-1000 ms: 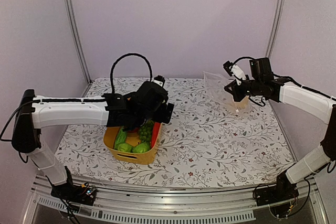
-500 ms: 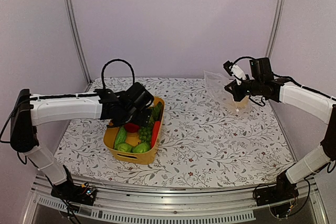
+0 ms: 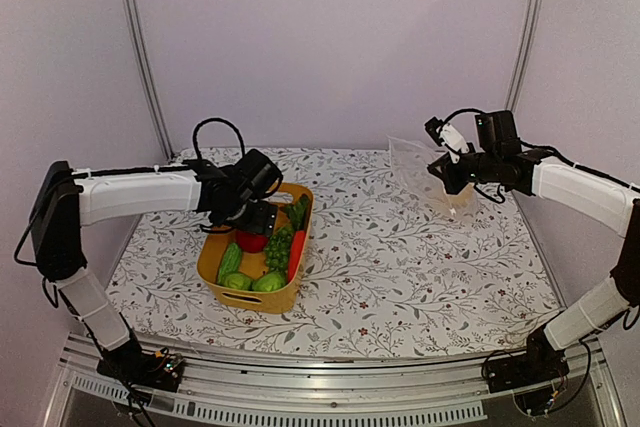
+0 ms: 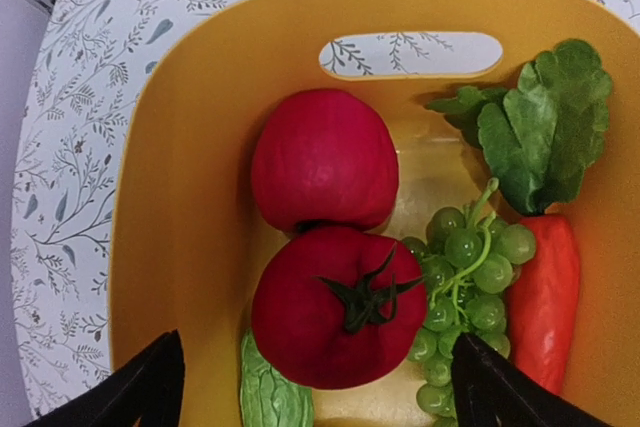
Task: Place the food in the zip-top bag and seal the zipper
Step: Pick up the fake vegetable from the bin.
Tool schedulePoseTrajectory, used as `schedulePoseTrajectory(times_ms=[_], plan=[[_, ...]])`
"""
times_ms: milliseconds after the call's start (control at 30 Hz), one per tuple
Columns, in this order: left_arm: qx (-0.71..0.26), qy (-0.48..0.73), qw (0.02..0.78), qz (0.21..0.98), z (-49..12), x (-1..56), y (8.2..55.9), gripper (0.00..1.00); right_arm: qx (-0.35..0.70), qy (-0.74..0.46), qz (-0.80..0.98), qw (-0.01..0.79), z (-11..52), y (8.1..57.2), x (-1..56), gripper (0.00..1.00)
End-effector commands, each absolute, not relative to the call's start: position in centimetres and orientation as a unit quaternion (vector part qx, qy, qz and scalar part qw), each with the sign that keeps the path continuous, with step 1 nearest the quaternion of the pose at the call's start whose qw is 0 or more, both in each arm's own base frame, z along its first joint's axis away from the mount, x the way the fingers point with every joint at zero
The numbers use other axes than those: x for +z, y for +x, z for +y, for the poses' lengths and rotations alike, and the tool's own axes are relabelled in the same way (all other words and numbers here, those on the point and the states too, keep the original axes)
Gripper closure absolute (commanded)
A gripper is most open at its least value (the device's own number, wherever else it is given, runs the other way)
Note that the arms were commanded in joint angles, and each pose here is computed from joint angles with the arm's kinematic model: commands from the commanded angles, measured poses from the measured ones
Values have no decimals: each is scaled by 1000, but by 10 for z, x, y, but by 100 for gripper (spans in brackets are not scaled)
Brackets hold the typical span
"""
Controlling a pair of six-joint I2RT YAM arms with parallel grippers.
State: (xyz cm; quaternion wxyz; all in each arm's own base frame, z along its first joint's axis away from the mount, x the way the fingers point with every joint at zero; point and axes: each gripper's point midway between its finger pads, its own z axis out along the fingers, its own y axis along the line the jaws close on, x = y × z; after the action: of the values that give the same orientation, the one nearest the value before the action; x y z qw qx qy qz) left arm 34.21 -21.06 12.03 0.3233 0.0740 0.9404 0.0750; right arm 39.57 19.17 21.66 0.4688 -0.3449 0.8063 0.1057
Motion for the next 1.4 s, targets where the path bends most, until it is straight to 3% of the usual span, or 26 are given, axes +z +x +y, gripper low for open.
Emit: schedulePoseTrajectory(times_ms=[0, 633, 1067, 1367], plan=[[63, 79, 295, 950, -215, 106, 347, 8, 102, -348, 806, 469, 191, 394, 213, 100], [103, 88, 240, 961, -209, 59, 365, 18, 104, -353, 804, 466, 192, 393, 212, 100], [106, 97, 228, 963, -208, 57, 364, 34, 105, -357, 804, 464, 193, 392, 209, 100], [127, 104, 210, 964, -199, 57, 355, 20, 105, -356, 804, 465, 193, 393, 210, 100]])
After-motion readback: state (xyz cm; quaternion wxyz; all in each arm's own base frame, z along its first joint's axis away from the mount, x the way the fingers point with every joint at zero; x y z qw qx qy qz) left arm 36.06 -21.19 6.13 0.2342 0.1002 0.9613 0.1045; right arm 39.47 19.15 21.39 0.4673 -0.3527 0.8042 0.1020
